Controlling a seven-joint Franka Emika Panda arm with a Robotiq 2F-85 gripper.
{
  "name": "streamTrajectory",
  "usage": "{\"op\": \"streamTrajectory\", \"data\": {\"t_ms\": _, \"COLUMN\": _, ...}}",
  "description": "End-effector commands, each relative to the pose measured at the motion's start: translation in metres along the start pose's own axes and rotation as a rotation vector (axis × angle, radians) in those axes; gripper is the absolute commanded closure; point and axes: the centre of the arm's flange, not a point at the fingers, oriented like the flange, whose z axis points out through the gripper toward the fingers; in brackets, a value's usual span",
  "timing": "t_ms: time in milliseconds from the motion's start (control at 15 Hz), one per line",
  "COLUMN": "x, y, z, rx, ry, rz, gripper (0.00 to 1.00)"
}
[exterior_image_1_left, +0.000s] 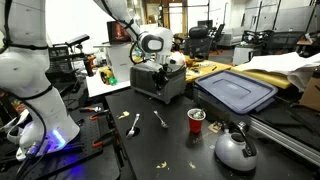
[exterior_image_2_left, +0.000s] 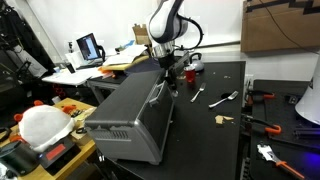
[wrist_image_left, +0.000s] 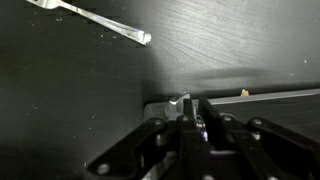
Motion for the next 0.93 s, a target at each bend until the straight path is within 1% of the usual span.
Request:
{"op": "streamTrajectory", "data": {"t_ms": 0, "x": -0.017, "y": -0.024, "z": -0.029, "rx": -0.112, "ry": 0.033, "rz": 0.023, "gripper": 0.97}}
{"op": "streamTrajectory", "data": {"t_ms": 467, "x": -0.018, "y": -0.038, "z": -0.03, "rx": -0.308, "ry": 0.041, "rz": 0.029, "gripper": 0.97}}
{"op": "streamTrajectory", "data": {"t_ms": 667, "x": -0.016, "y": -0.044, "z": -0.029, "rx": -0.406, "ry": 0.046, "rz": 0.014, "gripper": 0.97}}
{"op": "streamTrajectory", "data": {"t_ms": 867, "x": -0.016, "y": -0.047, "z": -0.03, "rx": -0.487, "ry": 0.045, "rz": -0.007, "gripper": 0.97}}
